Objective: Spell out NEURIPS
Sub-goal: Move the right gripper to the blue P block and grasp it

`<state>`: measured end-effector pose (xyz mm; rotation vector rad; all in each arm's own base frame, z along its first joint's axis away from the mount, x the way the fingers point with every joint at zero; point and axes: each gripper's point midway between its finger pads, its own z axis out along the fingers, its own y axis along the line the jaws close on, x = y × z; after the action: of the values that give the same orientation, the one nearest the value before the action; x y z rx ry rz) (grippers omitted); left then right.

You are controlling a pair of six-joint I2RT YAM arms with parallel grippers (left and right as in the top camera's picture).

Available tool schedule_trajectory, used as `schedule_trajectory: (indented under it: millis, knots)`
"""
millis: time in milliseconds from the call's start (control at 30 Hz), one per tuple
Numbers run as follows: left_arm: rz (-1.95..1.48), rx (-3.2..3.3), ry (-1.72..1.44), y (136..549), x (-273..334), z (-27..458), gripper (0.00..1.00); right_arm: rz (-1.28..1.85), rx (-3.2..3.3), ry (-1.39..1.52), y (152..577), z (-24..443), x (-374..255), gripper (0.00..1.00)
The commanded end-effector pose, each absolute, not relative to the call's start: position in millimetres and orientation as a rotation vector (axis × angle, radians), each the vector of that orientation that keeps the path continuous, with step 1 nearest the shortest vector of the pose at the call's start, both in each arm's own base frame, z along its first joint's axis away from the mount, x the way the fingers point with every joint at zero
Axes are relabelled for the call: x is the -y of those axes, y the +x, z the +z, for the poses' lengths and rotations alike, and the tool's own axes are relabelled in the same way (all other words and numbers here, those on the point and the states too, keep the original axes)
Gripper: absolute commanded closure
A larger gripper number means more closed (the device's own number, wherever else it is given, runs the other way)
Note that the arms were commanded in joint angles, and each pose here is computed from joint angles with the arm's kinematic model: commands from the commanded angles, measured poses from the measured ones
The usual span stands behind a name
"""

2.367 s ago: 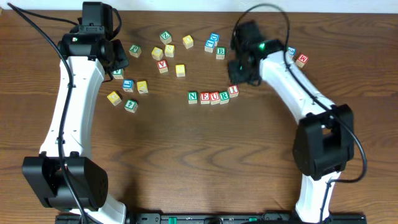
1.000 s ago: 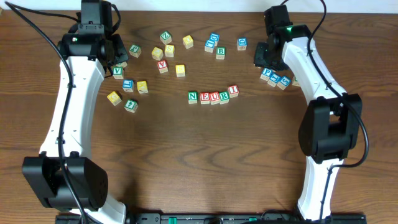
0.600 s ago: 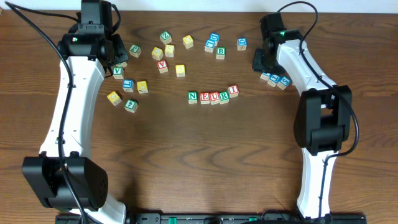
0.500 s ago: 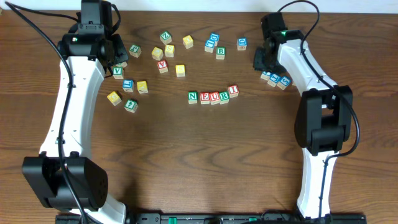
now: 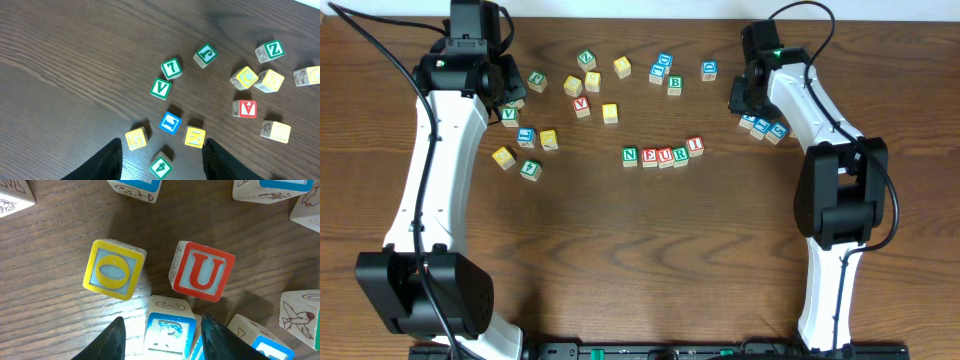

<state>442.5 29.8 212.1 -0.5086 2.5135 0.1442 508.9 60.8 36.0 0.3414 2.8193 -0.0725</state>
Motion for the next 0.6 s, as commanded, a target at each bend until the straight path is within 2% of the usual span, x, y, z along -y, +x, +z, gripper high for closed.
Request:
schedule_trajectory:
  millis: [0, 267, 567]
  knots:
    - [0.149, -2.477, -0.518, 441, -32, 226, 0.49, -0.108, -2.837, 0.344, 504, 26, -55, 0.56]
    - [0.149, -2.477, -0.518, 441, -32, 226, 0.5, -0.107, -2.838, 0.344, 503, 21, -54, 0.59]
    - [0.149, -2.477, -0.518, 441, -32, 226, 0.49, -0.068, -2.855, 0.2, 503, 21, -71, 0.73]
